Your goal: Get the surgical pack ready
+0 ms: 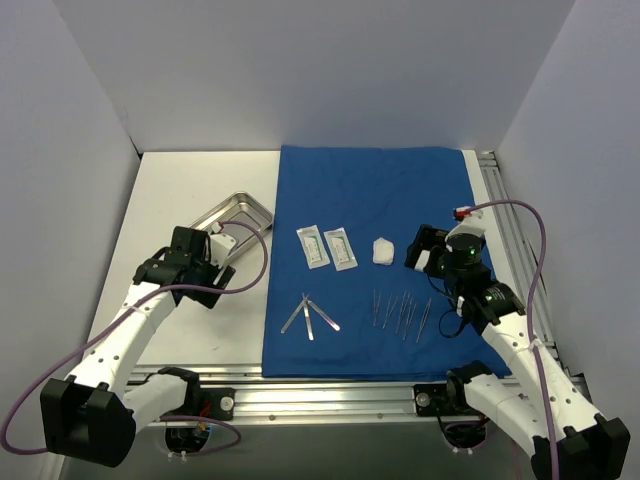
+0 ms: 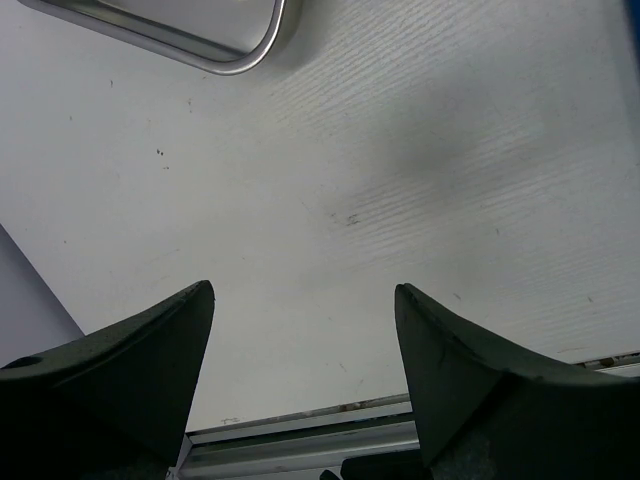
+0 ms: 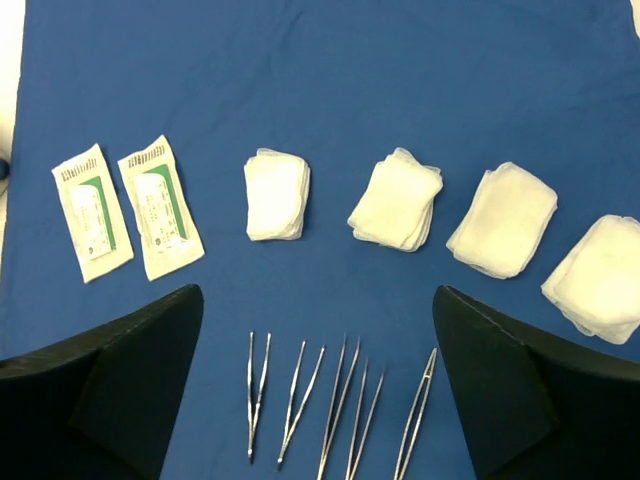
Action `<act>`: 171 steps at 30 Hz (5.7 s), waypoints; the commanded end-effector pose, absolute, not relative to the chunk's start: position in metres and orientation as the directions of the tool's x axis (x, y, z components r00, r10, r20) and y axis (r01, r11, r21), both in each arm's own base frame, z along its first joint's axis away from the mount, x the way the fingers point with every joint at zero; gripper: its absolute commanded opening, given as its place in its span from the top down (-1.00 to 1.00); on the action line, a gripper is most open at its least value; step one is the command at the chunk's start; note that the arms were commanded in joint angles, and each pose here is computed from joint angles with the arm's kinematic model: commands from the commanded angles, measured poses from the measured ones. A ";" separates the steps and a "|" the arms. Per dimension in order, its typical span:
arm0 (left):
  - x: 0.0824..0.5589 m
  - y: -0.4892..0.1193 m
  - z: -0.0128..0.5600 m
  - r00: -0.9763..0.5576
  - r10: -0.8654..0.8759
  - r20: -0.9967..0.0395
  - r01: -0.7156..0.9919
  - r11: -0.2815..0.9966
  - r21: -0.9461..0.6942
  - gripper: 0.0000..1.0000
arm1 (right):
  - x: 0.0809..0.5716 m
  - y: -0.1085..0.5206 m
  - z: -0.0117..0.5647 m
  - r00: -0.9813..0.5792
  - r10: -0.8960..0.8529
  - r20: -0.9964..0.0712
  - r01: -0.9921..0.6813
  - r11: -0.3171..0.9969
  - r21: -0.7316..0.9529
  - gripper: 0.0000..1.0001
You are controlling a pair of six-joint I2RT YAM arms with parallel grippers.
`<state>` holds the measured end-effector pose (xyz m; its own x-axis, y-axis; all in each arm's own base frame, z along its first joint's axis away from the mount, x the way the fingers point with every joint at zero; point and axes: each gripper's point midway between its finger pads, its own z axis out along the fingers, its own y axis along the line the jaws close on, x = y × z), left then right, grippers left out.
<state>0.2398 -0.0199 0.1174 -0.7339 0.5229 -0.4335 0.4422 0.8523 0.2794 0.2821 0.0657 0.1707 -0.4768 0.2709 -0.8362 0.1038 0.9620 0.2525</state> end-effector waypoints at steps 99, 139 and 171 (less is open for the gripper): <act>0.258 0.008 0.117 -0.811 0.416 -0.411 0.291 0.896 0.335 -0.69 | 0.194 0.323 0.015 -0.833 -0.313 -0.456 -0.357 0.934 0.012 1.00; 0.270 0.087 0.162 -0.808 0.114 -0.579 -0.106 0.938 0.332 -0.78 | 0.442 0.569 0.176 -0.440 0.832 -0.339 -0.006 0.374 0.927 1.00; 0.273 0.082 0.159 -0.814 0.123 -0.568 -0.077 0.946 0.316 -0.78 | 0.436 0.593 0.081 -0.387 0.839 -0.382 0.121 0.457 0.881 1.00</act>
<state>0.2595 0.0830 0.1431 -0.8514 0.1293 -0.5084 -0.0542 0.9423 0.3303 0.4430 0.5910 0.0627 -0.4401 0.8269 -0.3501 0.1338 0.4459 0.8850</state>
